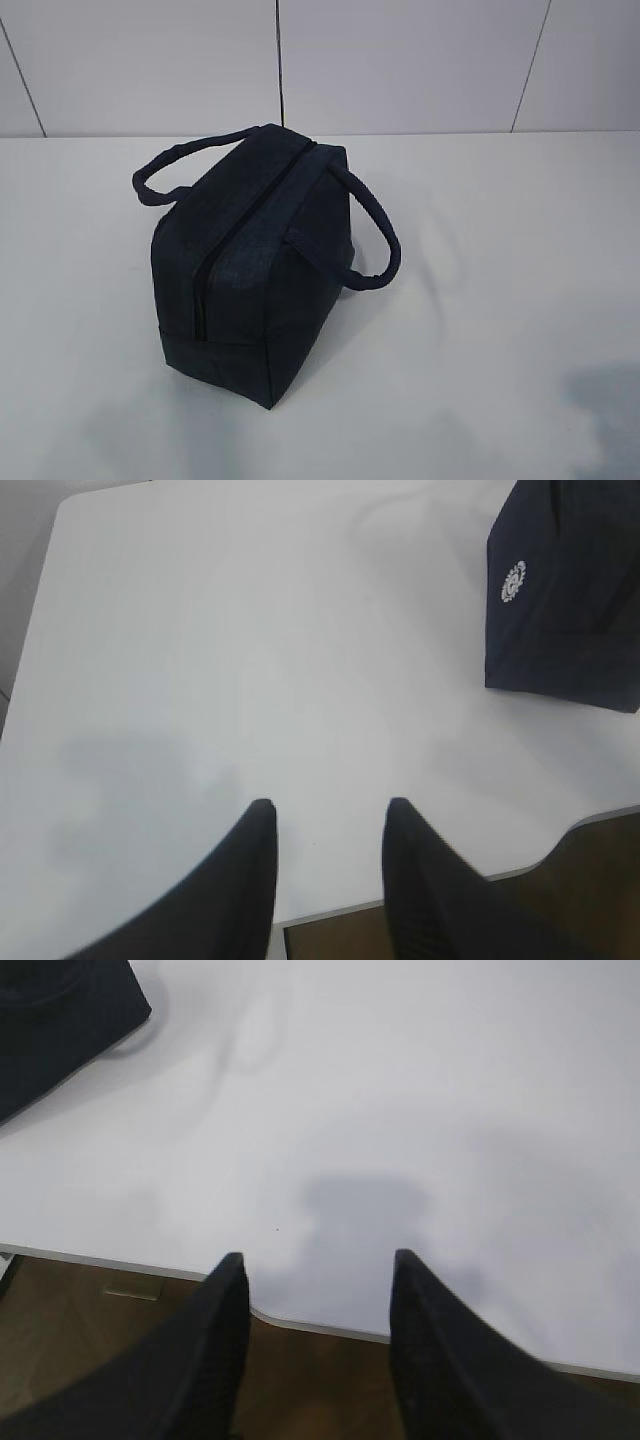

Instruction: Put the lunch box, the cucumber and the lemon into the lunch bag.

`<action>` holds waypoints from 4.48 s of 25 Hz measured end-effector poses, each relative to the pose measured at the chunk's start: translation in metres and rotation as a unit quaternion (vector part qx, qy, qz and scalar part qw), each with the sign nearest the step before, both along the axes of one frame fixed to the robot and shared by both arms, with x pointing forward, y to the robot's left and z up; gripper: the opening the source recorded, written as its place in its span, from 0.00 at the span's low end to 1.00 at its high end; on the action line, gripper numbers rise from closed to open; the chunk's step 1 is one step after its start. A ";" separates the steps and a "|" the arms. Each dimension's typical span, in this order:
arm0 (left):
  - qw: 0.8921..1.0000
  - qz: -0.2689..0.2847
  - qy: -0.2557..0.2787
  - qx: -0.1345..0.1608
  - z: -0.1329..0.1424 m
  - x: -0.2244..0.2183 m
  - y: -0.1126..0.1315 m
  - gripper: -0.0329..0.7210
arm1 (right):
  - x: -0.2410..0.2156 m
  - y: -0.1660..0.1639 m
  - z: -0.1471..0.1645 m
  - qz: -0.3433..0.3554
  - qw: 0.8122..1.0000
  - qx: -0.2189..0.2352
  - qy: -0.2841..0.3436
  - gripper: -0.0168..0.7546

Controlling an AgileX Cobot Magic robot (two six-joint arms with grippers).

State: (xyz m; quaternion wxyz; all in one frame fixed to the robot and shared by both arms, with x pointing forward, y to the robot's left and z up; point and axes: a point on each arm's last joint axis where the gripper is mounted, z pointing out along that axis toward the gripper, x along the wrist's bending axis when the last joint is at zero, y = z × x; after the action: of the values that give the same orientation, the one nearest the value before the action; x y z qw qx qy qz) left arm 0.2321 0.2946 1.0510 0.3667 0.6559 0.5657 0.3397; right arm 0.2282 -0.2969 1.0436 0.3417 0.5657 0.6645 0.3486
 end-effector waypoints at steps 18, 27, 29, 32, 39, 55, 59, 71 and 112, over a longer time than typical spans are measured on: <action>1.000 0.000 0.000 0.000 0.000 0.000 0.000 0.36 | 0.000 0.000 0.000 0.000 1.000 0.000 0.000 0.47; 1.000 0.000 0.000 0.000 0.000 0.000 0.000 0.36 | 0.000 0.000 0.000 0.000 1.000 0.000 0.000 0.47; 1.000 0.000 0.000 0.000 0.000 0.000 0.000 0.36 | 0.000 0.000 0.000 0.000 1.000 0.000 0.000 0.47; 1.000 0.000 0.000 0.000 0.000 0.000 0.000 0.36 | 0.000 0.000 0.000 0.000 1.000 0.000 0.000 0.47; 1.000 0.000 0.000 0.000 0.000 0.000 0.000 0.36 | 0.000 0.000 0.000 0.000 1.000 0.000 0.000 0.47; 1.000 0.000 0.000 0.000 0.000 0.000 0.000 0.36 | 0.000 0.000 0.000 0.000 1.000 0.000 0.000 0.47; 1.000 0.000 0.000 0.000 0.000 0.000 0.000 0.36 | 0.000 0.000 0.000 0.000 1.000 0.000 0.000 0.47; 1.000 0.000 0.000 0.000 0.000 0.000 0.000 0.36 | 0.000 0.000 0.000 0.000 1.000 0.000 0.000 0.47; 1.000 0.000 0.000 0.000 0.000 0.000 0.000 0.36 | 0.000 0.000 0.000 0.000 1.000 0.000 0.000 0.47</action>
State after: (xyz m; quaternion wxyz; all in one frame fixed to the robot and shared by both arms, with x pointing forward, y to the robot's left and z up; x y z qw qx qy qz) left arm 0.2321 0.2946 1.0510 0.3667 0.6559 0.5657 0.3397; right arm 0.2282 -0.2969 1.0436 0.3417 0.5657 0.6645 0.3486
